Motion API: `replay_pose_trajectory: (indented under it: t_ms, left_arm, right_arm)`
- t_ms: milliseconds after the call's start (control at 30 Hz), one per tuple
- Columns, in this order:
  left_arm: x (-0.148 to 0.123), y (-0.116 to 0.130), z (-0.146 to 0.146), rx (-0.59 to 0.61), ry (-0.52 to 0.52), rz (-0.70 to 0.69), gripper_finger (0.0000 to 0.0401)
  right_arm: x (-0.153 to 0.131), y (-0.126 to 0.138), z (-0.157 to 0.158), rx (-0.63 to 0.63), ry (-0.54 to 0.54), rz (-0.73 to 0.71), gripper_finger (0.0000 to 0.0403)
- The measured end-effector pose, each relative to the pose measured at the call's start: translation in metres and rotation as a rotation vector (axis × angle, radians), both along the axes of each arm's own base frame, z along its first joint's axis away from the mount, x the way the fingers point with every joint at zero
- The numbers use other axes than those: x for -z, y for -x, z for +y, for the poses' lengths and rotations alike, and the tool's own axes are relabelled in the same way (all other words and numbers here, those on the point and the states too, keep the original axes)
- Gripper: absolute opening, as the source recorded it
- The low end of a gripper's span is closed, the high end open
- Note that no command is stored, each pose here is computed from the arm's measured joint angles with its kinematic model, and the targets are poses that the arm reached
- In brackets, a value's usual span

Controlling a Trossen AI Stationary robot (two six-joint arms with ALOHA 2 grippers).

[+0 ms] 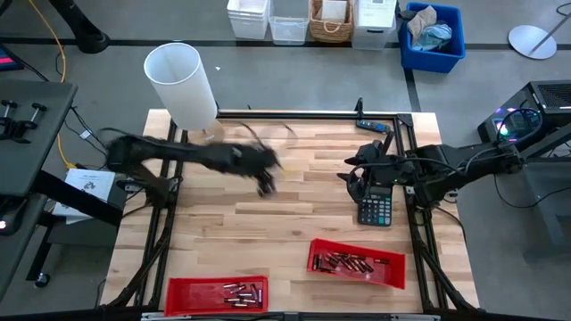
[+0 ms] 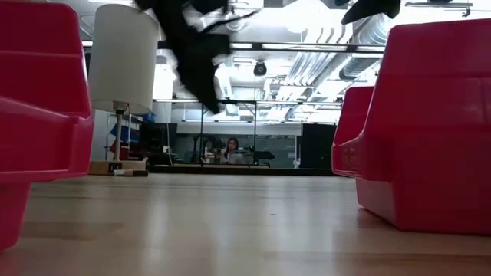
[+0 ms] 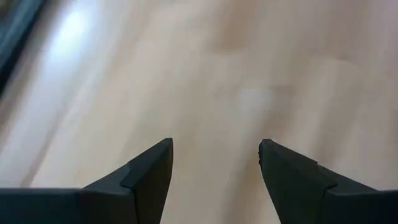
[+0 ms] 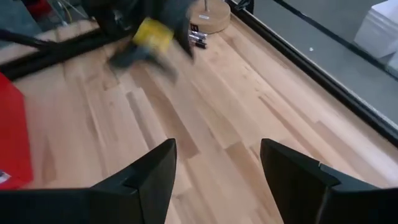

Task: Sort batteries
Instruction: Put the black-brown battery into the right red bin

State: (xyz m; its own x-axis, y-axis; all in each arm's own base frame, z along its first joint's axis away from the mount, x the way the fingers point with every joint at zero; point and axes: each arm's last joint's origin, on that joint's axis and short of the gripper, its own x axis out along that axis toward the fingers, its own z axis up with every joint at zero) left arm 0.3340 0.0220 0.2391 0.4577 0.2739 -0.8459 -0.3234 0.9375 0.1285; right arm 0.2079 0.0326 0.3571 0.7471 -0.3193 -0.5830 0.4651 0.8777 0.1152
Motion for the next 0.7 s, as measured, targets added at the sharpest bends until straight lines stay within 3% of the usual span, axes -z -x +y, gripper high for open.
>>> replay_pose_trajectory:
  t_ms: [133, 267, 467, 600, 700]
  left_arm:
    - [0.025, 0.077, 0.058, -0.310, 0.081, 0.026, 0.0224]
    - [0.035, 0.114, 0.093, -0.435, 0.142, 0.118, 0.0224]
    - [0.046, 0.106, 0.123, -0.379, 0.138, 0.261, 0.0224]
    - [0.062, 0.100, 0.139, -0.342, 0.106, 0.452, 0.0224]
    - [0.067, 0.092, 0.152, -0.279, 0.092, 0.483, 0.0224]
  right_arm:
    - [0.001, 0.000, -0.005, 0.006, 0.020, 0.021, 0.0227]
    - [0.000, -0.003, -0.013, 0.033, 0.034, 0.016, 0.0227]
    - [-0.004, -0.009, -0.029, 0.113, 0.021, -0.051, 0.0227]
    - [-0.008, -0.012, -0.038, 0.166, -0.002, -0.117, 0.0227]
    - [-0.011, -0.014, -0.043, 0.204, -0.024, -0.159, 0.0227]
